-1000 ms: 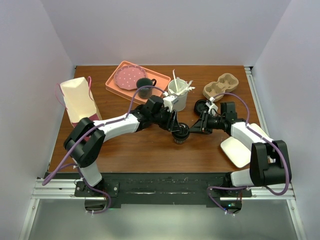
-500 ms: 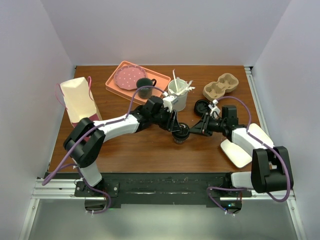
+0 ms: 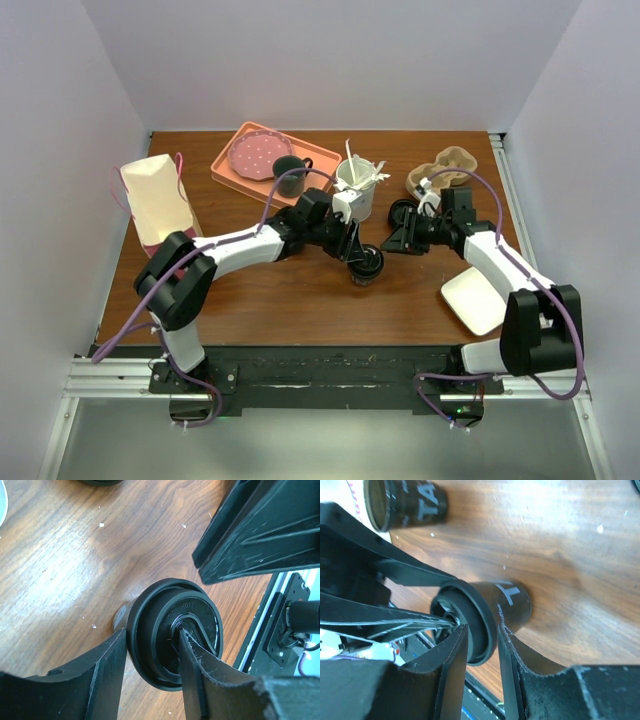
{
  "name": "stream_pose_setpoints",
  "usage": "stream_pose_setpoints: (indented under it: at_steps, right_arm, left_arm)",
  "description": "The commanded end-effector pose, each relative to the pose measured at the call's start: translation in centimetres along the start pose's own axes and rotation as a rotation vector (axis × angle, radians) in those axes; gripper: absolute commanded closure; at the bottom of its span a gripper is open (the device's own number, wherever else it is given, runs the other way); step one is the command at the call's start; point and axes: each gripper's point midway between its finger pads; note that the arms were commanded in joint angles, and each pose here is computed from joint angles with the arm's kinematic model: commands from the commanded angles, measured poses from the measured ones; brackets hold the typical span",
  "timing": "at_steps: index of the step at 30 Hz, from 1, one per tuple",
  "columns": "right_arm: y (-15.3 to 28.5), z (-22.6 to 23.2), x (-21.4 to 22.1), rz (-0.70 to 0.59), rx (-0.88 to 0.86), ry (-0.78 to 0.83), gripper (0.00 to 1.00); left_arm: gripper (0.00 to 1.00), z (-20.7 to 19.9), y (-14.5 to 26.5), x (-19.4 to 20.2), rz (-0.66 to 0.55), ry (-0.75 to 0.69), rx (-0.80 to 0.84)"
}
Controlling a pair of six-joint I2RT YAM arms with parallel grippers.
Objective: Pack the takeout coffee
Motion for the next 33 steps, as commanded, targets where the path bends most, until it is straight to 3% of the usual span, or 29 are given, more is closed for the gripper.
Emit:
stream_pose_setpoints:
  at_steps: [1,16,26,33]
  right_arm:
    - [-0.2,0.1,0.4,0.042,-0.030,0.041,0.65]
    - [-2.7,-2.1,2.2,0.110,-0.033,-0.003,0.69]
    - [-3.1,-6.7,10.2,0.252,0.188,-0.214,0.76]
    - [-2.4,-3.7,5.4,0.103,0.076,-0.113,0.73]
  left_arm:
    - [0.52,10.9,2.2,14.0,0.454,-0.012,-0.377]
    - [0.52,11.0,1.6,14.4,0.485,-0.021,-0.362]
    - [0.52,11.9,1.7,15.9,0.506,0.035,-0.399]
    - [0.52,11.7,2.0,16.1,0.493,0.070,-0.406]
Point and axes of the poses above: each gripper's point midway between its finger pads, its own y axis back along the fingers, its own z axis along the line the jaws close on, x = y × z, and after that the axes turned 12 degrees about y, right-handed
